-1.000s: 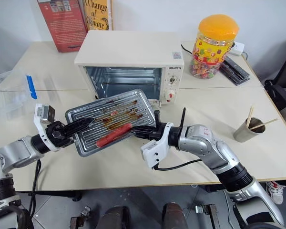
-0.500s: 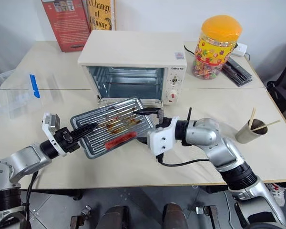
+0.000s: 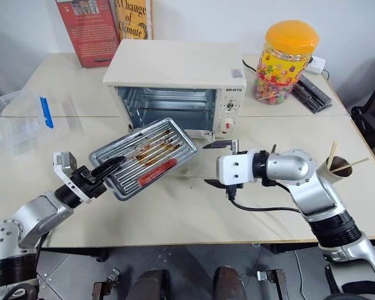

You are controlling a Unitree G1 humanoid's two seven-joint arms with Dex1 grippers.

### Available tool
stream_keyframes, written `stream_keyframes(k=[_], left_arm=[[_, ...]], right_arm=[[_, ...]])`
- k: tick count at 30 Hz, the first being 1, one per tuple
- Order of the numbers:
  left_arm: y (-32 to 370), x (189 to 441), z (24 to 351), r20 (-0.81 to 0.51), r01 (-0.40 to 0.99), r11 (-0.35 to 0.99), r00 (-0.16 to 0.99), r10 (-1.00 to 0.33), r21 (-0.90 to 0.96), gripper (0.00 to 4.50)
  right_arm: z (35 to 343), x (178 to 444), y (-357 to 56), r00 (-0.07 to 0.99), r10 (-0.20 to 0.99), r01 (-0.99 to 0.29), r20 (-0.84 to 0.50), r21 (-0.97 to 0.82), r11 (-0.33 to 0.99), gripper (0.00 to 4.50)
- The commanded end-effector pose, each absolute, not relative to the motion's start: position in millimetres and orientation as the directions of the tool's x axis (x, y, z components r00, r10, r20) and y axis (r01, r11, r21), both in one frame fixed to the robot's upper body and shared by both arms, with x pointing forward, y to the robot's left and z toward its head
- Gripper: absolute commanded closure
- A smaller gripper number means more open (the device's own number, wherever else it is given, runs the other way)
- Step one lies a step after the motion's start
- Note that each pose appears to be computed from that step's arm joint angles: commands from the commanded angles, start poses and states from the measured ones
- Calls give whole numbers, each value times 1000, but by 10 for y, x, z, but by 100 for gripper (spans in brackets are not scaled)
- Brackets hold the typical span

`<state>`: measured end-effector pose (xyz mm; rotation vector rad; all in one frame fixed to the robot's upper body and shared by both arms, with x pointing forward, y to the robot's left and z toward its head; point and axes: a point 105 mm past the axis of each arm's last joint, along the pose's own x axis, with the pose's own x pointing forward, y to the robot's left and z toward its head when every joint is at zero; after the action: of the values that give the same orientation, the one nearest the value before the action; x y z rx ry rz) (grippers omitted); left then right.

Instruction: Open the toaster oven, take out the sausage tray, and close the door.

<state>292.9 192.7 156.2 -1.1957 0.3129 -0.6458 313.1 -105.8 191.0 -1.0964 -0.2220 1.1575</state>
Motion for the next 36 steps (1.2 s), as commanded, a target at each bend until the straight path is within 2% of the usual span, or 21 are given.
stream_keyframes(k=[1,4,11,12,16,24,36], left_arm=[[1947,2879,1762,213,356,158,800,-560,-921,450],[1940,2849,1760,226,353,150,817,-531,-924,450],[1889,2706,1736,245,347,137,845,-476,-928,450],[1894,2685,1729,245,343,137,851,-465,-929,450],[1944,2583,1714,252,330,137,881,-401,-934,450],[2173,2400,1679,266,299,129,938,-224,-946,450],[2421,2018,1578,241,240,127,970,-2,-963,450]], right_arm=[[2011,3217,-1231,510,794,-611,-332,-789,63,66],[1922,3284,-1337,539,769,-626,-344,-774,92,156],[1600,3369,-1489,545,736,-669,-400,-737,94,409],[1545,3384,-1496,541,734,-677,-410,-730,92,435],[1362,3416,-1439,511,747,-702,-424,-708,79,443],[1206,3422,-1150,439,806,-738,-397,-671,72,443],[1380,3522,-808,402,864,-715,-301,-693,91,443]])
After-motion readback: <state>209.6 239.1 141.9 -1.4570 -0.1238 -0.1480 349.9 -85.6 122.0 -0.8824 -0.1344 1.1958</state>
